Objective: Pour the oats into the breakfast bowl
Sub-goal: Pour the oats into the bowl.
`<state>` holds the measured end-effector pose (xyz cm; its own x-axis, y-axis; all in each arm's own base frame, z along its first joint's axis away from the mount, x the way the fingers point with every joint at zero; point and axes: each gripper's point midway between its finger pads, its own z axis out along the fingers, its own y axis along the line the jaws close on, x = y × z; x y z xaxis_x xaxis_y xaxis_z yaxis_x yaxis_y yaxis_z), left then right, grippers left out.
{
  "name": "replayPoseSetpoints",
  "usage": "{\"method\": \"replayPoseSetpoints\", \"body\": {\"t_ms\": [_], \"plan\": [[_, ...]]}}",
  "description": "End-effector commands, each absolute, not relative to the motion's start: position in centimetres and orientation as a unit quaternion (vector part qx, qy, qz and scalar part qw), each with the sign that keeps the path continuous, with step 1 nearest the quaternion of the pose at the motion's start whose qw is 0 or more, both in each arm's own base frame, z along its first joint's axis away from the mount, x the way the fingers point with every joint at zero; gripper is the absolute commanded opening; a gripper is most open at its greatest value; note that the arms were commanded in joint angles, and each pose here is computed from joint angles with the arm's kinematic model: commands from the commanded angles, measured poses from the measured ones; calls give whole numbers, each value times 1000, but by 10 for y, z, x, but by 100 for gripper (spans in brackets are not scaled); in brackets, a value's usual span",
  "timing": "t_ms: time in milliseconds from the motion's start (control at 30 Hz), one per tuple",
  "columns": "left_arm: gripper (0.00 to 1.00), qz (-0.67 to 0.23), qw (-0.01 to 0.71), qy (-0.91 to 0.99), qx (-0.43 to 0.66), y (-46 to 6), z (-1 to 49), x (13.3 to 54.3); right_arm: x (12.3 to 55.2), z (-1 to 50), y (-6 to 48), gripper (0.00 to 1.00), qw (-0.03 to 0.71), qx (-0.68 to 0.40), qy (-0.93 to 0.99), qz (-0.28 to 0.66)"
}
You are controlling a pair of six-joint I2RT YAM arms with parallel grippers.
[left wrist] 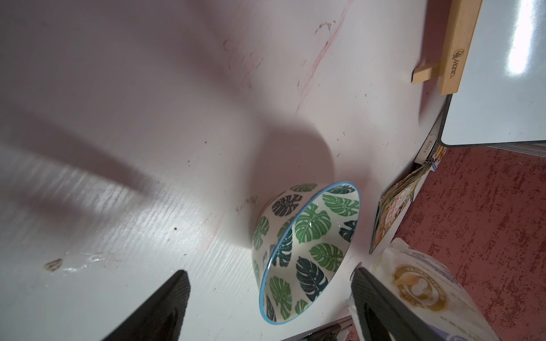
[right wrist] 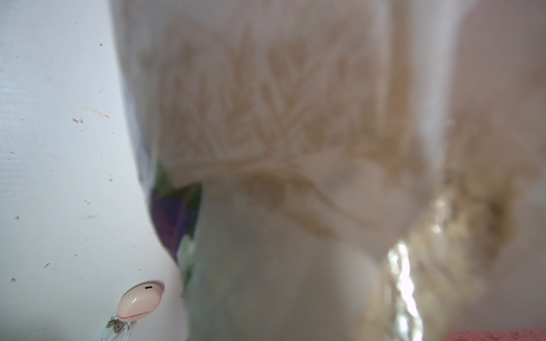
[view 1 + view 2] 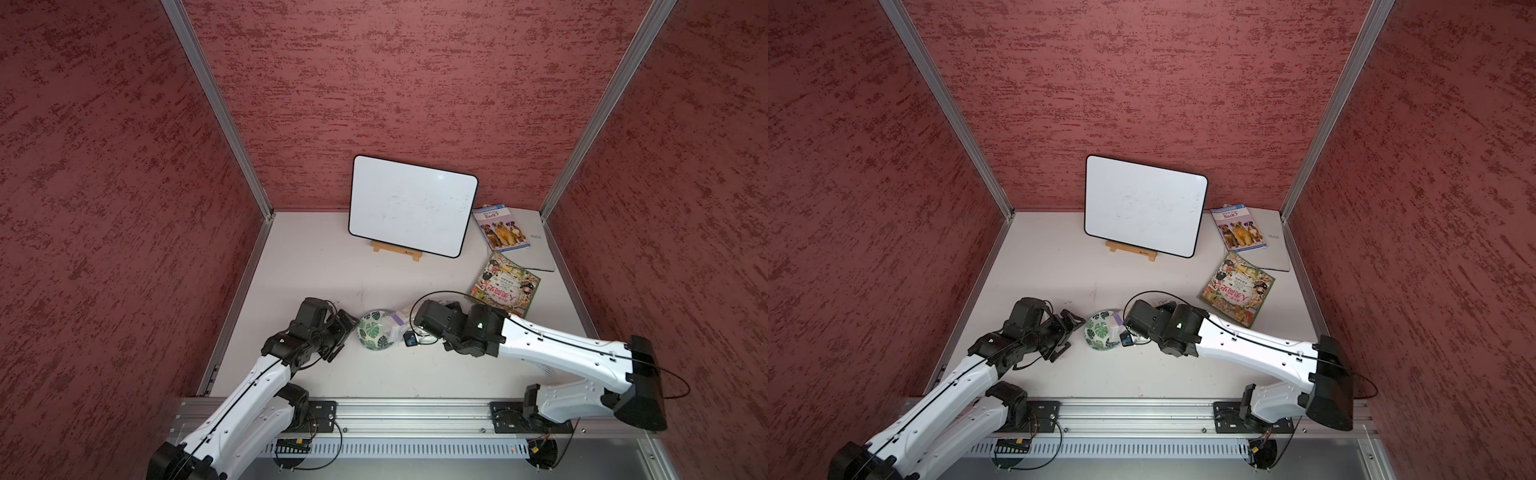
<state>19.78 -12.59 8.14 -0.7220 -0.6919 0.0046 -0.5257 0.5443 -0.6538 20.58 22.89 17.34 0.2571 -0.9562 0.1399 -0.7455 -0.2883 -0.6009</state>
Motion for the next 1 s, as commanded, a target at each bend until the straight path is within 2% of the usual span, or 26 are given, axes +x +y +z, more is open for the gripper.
{"method": "replayPoseSetpoints", "body": {"t_ms": [0, 600, 967], "plan": [[88, -332, 131, 864, -354, -127, 81, 201, 231, 228, 246, 0, 297, -726, 545, -297], [82, -337, 121, 866, -348, -137, 74, 205, 253, 237, 266, 0, 285, -737, 493, -364], [81, -338, 116, 869, -342, -144, 71, 206, 261, 240, 271, 0, 273, -746, 460, -396]]}}
